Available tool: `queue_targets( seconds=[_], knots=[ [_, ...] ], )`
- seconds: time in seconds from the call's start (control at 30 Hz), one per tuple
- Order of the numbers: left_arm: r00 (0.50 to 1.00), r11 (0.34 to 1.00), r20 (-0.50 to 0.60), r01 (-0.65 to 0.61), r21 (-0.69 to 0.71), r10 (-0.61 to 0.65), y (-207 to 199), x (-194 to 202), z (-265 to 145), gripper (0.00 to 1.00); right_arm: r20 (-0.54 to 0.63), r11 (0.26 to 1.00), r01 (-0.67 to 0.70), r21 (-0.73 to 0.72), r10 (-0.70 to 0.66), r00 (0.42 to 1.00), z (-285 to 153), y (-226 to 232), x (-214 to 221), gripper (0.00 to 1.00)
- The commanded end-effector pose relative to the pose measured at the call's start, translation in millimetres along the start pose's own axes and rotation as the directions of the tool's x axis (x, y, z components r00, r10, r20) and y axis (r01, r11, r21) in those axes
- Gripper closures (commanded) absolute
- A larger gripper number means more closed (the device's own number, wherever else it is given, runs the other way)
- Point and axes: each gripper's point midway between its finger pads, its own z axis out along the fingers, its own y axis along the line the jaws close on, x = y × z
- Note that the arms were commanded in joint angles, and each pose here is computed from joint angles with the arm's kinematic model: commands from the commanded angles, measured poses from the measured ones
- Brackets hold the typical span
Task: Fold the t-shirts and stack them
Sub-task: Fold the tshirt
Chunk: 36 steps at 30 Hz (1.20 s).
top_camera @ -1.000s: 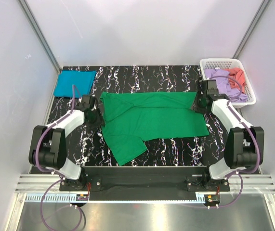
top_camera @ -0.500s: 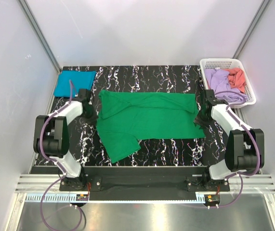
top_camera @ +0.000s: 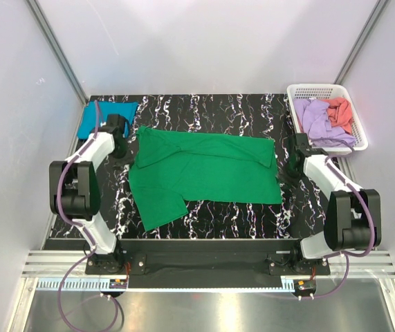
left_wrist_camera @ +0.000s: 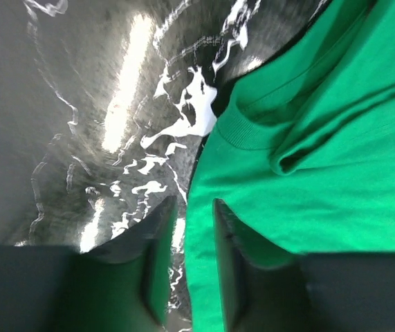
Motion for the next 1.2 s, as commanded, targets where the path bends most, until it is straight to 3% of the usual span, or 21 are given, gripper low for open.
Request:
queue_targets(
  seconds=[0.0, 0.13, 0.23, 0.43, 0.77, 1.17],
  knots=[
    [0.992, 1.0, 0.125, 0.024, -0.014, -0.022, 0.8, -40.7, -35.9, 0.58, 0.131, 0.99, 0.013, -0.141, 0.006, 0.991, -29.3, 40.8, -44.1, 0.65],
    [0.978, 0.989, 0.197, 0.038, 0.14, -0.066, -26.9, -62.4, -65.1, 0.57, 0.118, 0.984, -0.015, -0.177, 0.036, 0.992, -19.7, 62.6, -55.0, 0.62],
    [0.985, 0.939, 0.155, 0.021, 0.342, -0.078, -64.1, -47.4, -68.7, 0.58, 0.126, 0.978, -0.045, -0.204, 0.072, 0.989, -9.5, 77.4, -65.5, 0.6],
    [0.999, 0.911, 0.03, 0.028, 0.411, -0.045, -80.9, 5.9, -37.6, 0.63, 0.142, 0.976, -0.02, -0.218, 0.052, 0.989, 12.7, 105.2, -90.5, 0.61],
    [0.998, 0.911, -0.053, 0.057, 0.408, -0.038, -74.2, 45.4, -17.5, 0.63, 0.124, 0.985, -0.055, -0.165, 0.076, 0.989, 37.2, 104.5, -91.4, 0.62],
    [0.995, 0.962, -0.093, 0.056, 0.267, -0.032, -46.6, 65.7, 10.8, 0.63, 0.106, 0.985, -0.066, -0.162, 0.084, 0.991, 53.7, 104.8, -86.4, 0.64]
  ],
)
